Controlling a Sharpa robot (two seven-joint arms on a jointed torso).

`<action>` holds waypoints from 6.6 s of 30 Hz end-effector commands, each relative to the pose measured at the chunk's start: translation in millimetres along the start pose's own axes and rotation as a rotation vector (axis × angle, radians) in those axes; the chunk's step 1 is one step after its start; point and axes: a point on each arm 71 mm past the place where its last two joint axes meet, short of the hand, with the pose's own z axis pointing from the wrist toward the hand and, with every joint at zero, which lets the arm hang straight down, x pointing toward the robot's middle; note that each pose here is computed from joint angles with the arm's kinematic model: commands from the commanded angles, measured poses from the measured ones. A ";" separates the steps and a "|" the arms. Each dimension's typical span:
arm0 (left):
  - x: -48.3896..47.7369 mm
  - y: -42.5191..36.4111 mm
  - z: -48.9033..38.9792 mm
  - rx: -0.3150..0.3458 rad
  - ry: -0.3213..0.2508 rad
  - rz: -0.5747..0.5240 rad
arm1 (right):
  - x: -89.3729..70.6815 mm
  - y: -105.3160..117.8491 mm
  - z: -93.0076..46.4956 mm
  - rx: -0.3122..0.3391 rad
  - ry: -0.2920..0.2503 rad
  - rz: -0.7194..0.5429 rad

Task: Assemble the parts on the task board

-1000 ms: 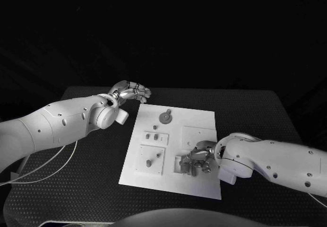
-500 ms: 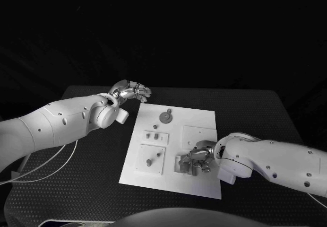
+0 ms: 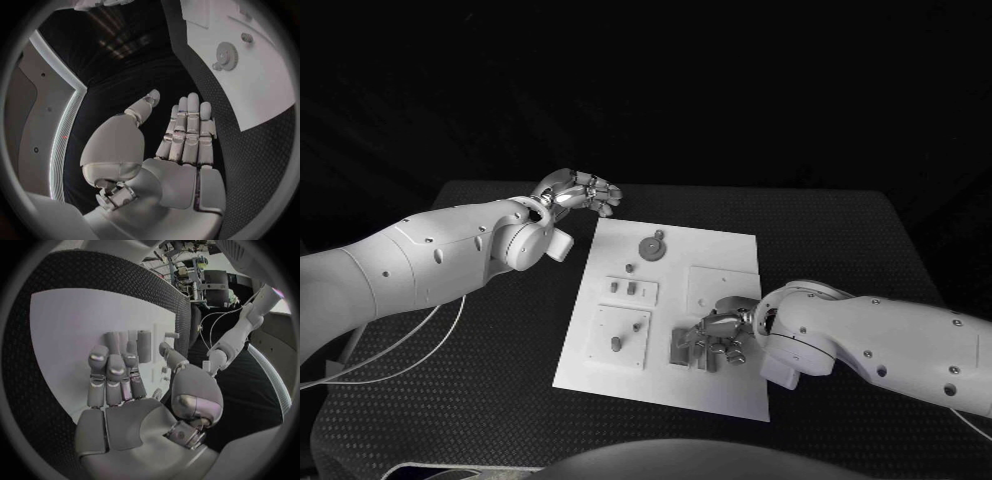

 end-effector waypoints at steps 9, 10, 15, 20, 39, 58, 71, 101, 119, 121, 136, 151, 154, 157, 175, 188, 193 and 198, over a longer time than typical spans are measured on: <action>2.1 -1.5 0.3 0.006 0.016 -0.011 | 1.4 -2.4 1.3 -0.008 -0.009 -0.017; 2.1 -1.4 0.3 0.006 0.016 -0.011 | 1.0 -2.6 0.9 -0.012 -0.013 -0.017; 1.4 -1.2 0.3 0.006 0.014 -0.011 | -1.9 -5.1 -3.0 -0.062 -0.034 -0.016; 0.6 -1.0 0.3 0.005 0.012 -0.010 | -7.2 -12.5 -14.5 -0.155 -0.050 0.042; 2.0 -1.4 -0.1 0.007 0.017 -0.012 | -30.4 -45.1 -30.5 0.027 -0.132 -0.122; 2.5 -1.6 -0.2 0.007 0.018 -0.010 | -8.2 -39.5 -7.7 0.063 -0.133 -0.197; 2.2 -1.5 -0.9 0.006 0.019 -0.006 | -0.7 -38.0 -0.2 0.062 -0.117 -0.211; 0.2 -0.8 -1.9 0.001 0.019 -0.005 | -7.9 -48.1 -2.2 0.087 -0.210 -0.355; -1.4 0.1 -2.5 -0.007 0.016 -0.021 | -23.3 -59.0 -18.3 0.114 -0.396 -0.639; -1.1 0.0 -2.5 -0.007 0.017 -0.022 | -22.5 -57.5 -18.6 0.110 -0.398 -0.648; -1.8 0.4 -3.3 -0.008 0.020 -0.022 | -12.9 -54.5 -18.8 0.130 -0.317 -0.745; -2.8 0.7 -4.0 -0.010 0.019 -0.020 | -6.8 -56.1 -20.3 0.137 -0.296 -0.781; -2.8 0.7 -4.1 -0.010 0.019 -0.020 | -5.8 -56.1 -20.2 0.131 -0.306 -0.773; -2.9 0.7 -4.2 -0.010 0.019 -0.019 | -5.9 -55.8 -20.2 0.124 -0.317 -0.763; -2.9 0.9 -4.4 -0.012 0.020 -0.016 | -6.9 -45.1 -26.2 0.021 -0.336 -0.501; -3.0 0.6 -4.6 -0.013 0.020 -0.014 | -6.9 -33.0 -23.7 -0.007 -0.253 -0.160; -3.0 0.4 -4.6 -0.012 0.020 -0.014 | -7.5 -33.0 -21.2 0.006 -0.253 -0.091; -2.1 0.1 -4.2 -0.012 0.022 -0.014 | -5.3 -29.4 -16.1 0.012 -0.226 -0.037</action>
